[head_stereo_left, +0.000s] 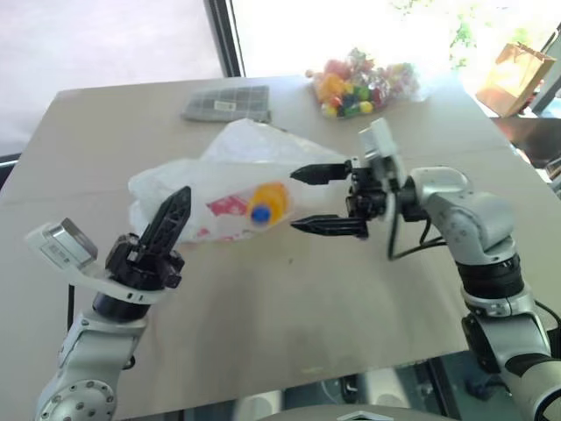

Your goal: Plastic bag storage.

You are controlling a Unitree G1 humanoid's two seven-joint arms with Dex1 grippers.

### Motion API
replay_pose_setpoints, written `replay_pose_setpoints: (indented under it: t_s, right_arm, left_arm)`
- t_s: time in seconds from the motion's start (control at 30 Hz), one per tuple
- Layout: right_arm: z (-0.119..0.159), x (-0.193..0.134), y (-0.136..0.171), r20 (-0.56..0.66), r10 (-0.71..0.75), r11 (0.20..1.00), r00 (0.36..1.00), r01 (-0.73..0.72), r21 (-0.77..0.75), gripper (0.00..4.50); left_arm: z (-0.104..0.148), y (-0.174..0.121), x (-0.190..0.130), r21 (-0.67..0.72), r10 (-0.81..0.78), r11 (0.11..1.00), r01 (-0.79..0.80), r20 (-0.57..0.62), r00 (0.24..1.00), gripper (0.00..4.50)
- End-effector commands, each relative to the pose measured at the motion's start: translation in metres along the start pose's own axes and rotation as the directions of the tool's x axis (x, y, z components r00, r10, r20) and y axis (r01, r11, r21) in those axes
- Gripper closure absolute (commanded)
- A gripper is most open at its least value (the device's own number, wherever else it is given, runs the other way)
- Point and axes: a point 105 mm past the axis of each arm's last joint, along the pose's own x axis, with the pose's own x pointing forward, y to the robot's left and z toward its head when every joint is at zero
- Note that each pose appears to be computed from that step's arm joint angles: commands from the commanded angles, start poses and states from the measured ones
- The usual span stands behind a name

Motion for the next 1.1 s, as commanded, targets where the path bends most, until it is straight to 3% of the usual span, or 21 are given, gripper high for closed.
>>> replay_pose_setpoints:
  t_s: [0.03,0.1,0.27,0.37,0.53,0.7,0.87,0.97,1.1]
  right_arm:
    - [0.041,-0.001,0.004,0.220,-0.020,0.999,0.975,0.028,-0.032,0.06]
    - [0.051,-0.002,-0.005,0.286,-0.091,0.995,0.954,0.100,-0.017,0.06]
    - [0.048,-0.006,-0.015,0.271,-0.187,0.981,0.944,0.193,0.002,0.06]
    - [0.021,-0.026,-0.033,0.099,-0.338,0.940,0.936,0.342,-0.021,0.06]
    - [-0.032,-0.055,-0.037,-0.178,-0.452,0.890,0.874,0.456,-0.021,0.06]
    - [-0.063,-0.056,-0.022,-0.305,-0.441,0.872,0.844,0.484,0.077,0.06]
    - [-0.086,-0.058,-0.040,-0.350,-0.553,0.777,0.756,0.620,0.112,0.06]
    - [-0.082,-0.062,-0.043,-0.331,-0.567,0.763,0.754,0.632,0.135,0.88]
    - [-0.080,-0.063,-0.032,-0.337,-0.506,0.800,0.794,0.578,0.163,2.93]
  left_arm:
    - [0.000,-0.003,0.003,-0.002,-0.019,1.000,0.019,0.006,1.000,4.50]
    - [-0.001,-0.003,0.004,-0.006,-0.021,1.000,0.021,0.005,1.000,4.50]
    - [-0.004,-0.003,0.007,-0.017,-0.027,1.000,0.027,0.001,1.000,4.50]
    - [-0.001,-0.002,0.007,-0.013,-0.024,1.000,0.024,0.002,1.000,4.50]
    - [0.000,0.000,0.004,-0.009,-0.013,1.000,0.012,-0.007,1.000,4.50]
    - [0.000,0.000,0.003,-0.010,-0.010,1.000,0.010,-0.009,1.000,4.50]
    - [-0.002,-0.001,0.004,-0.013,-0.015,1.000,0.015,-0.016,1.000,4.50]
    - [-0.001,-0.002,0.005,-0.013,-0.016,1.000,0.016,-0.019,1.000,4.50]
    - [0.003,0.000,0.006,-0.007,-0.013,1.000,0.013,-0.017,1.000,4.50]
